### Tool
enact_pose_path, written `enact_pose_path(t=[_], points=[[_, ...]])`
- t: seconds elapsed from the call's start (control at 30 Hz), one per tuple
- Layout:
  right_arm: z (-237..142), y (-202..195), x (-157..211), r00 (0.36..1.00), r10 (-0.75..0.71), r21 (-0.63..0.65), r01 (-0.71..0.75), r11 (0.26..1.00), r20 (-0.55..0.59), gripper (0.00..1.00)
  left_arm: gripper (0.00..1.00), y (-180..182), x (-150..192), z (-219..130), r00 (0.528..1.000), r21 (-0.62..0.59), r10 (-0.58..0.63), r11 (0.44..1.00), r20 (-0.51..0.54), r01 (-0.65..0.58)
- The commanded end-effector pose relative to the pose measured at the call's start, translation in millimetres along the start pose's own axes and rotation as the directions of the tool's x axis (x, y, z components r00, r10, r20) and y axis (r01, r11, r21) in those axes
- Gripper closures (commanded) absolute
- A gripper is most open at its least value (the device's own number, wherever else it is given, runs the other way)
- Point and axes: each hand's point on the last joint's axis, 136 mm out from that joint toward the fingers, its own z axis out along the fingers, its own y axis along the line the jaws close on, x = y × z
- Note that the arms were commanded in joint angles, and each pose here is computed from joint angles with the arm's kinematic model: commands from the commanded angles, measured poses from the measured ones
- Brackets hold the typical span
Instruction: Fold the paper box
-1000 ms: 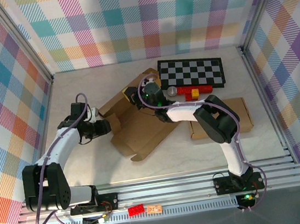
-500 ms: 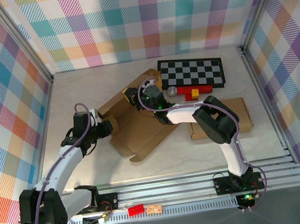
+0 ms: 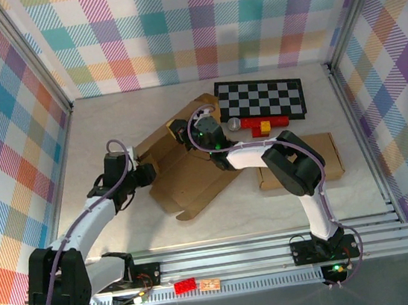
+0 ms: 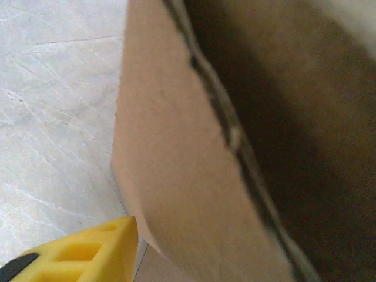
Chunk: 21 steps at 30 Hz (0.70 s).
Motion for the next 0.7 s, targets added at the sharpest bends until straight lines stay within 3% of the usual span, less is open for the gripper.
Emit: enact_pose_path(t=[0.0,0.67], points=[[0.3,3.7,11.9,0.998,-0.064,-0.082,0.062,0.995,-0.021,1.0,0.53,-5.7,-13.6,-0.3,0.999,-0.007,0.025,1.0,0.038,-0.025],[-0.4,-24.0,20.8,0.996,-0.078,-0.04,0.076,0.996,-0.037,1.0,0.61,-3.2,-28.8,12.6,0.996,-0.074,0.003,0.997,0.086,0.004]])
